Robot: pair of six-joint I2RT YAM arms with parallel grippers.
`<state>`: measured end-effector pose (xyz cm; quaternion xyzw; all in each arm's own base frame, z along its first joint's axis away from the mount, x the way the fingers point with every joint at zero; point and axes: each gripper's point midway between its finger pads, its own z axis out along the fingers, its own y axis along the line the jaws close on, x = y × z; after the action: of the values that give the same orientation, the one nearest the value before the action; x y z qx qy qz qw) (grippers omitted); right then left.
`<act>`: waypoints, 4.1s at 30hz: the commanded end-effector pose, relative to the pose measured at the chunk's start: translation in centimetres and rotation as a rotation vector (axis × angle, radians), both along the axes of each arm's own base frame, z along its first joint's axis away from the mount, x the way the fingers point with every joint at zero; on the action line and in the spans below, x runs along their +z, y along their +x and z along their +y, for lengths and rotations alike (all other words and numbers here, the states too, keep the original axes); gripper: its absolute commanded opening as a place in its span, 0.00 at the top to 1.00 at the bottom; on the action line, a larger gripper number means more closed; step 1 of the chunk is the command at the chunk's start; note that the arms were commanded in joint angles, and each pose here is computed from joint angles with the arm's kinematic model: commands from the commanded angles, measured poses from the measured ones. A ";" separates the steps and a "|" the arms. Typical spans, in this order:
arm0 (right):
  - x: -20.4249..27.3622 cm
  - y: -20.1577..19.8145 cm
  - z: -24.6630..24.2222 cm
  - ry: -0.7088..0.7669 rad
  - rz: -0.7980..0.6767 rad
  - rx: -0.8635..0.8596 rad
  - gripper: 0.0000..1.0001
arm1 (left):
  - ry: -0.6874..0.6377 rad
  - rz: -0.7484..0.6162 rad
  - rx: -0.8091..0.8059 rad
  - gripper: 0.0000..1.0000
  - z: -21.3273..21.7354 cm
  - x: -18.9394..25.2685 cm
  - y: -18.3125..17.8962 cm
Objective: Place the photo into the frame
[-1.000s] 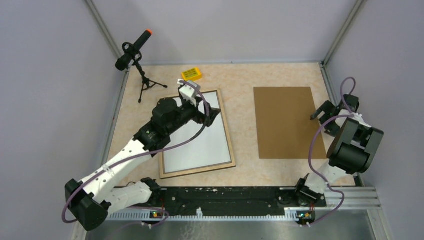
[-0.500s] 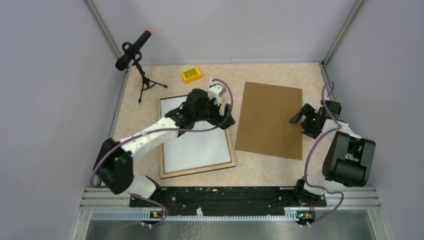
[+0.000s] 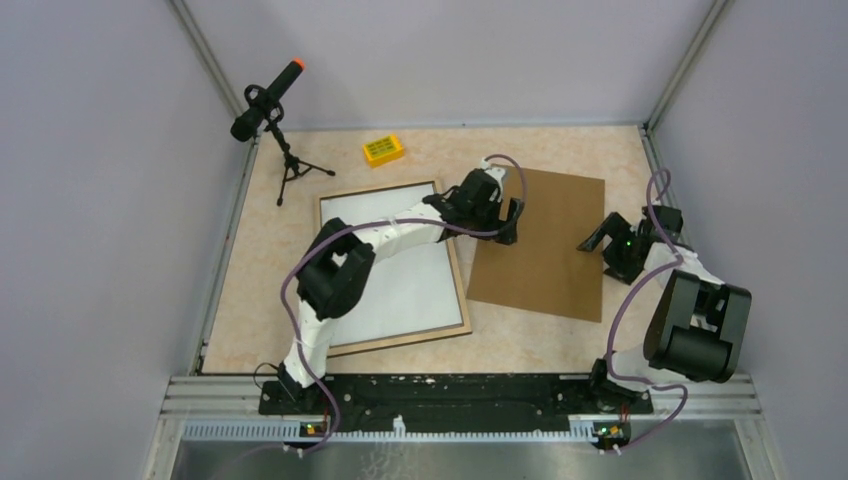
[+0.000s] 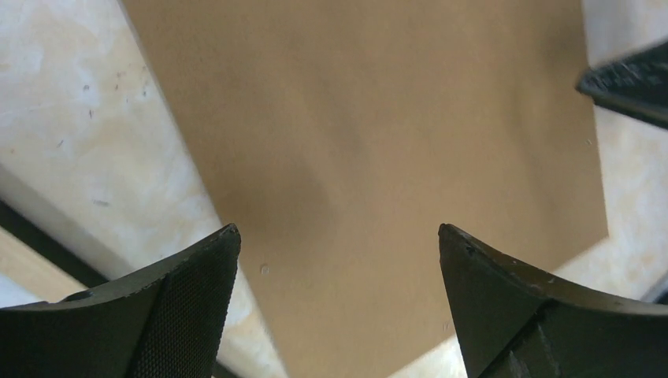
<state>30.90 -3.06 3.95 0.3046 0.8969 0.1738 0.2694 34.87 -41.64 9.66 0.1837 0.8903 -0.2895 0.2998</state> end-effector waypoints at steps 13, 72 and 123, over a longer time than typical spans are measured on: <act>0.3 0.3 0.3 0.008 -0.031 0.006 0.07 | 0.233 0.054 0.293 0.02 0.2 -6.1 0.4; -0.3 -2.8 8.3 0.064 -0.051 0.213 0.14 | -0.071 0.185 -0.010 0.02 7.3 0.6 -6.1; -0.3 -2.8 8.5 0.060 -0.053 0.246 0.14 | -0.364 0.315 0.120 0.45 9.7 -3.1 -9.6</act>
<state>29.04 4.84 3.96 0.2028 0.9085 0.2378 0.2775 25.10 -30.59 5.34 0.0165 0.8899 -0.4092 0.2007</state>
